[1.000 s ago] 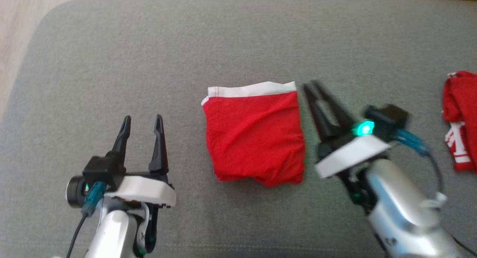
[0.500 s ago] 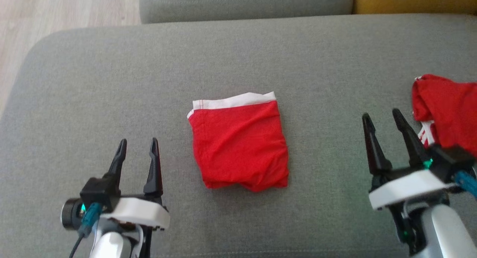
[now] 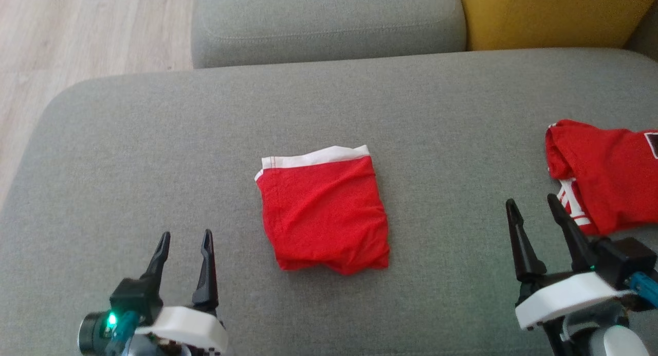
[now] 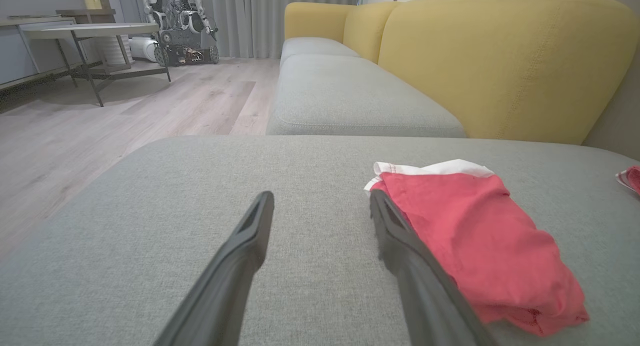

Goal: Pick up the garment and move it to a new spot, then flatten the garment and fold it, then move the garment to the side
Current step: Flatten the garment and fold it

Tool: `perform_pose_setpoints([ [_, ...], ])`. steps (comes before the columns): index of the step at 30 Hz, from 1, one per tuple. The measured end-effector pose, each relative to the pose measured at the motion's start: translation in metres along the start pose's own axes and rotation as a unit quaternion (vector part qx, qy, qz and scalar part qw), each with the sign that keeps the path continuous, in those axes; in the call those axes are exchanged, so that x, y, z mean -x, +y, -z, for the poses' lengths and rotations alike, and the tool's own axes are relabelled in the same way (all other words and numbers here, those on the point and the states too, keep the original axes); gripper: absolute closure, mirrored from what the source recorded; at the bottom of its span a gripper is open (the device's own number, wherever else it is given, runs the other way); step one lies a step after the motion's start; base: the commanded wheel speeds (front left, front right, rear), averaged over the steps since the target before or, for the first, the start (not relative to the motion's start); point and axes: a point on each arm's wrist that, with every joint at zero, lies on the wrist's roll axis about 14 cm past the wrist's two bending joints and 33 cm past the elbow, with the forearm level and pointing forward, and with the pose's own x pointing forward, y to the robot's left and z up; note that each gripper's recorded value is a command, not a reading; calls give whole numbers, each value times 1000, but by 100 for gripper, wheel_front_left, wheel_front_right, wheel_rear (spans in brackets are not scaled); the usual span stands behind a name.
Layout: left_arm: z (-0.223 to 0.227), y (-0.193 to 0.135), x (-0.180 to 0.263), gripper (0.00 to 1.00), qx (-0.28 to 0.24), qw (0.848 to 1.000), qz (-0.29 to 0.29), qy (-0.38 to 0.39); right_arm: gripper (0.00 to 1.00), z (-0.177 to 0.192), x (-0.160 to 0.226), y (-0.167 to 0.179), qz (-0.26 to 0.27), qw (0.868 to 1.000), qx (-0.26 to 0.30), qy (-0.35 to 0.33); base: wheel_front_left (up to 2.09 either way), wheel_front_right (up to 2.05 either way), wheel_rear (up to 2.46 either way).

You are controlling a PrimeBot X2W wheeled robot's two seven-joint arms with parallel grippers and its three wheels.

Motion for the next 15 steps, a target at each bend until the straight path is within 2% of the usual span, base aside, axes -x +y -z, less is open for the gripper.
perform_pose_setpoints([
  [15, -3, 6, 13, 0, -8, 1000, -6, 0, 0, -6, 9, 7, -2, 1000, 1, -8, 0, 0, 0],
])
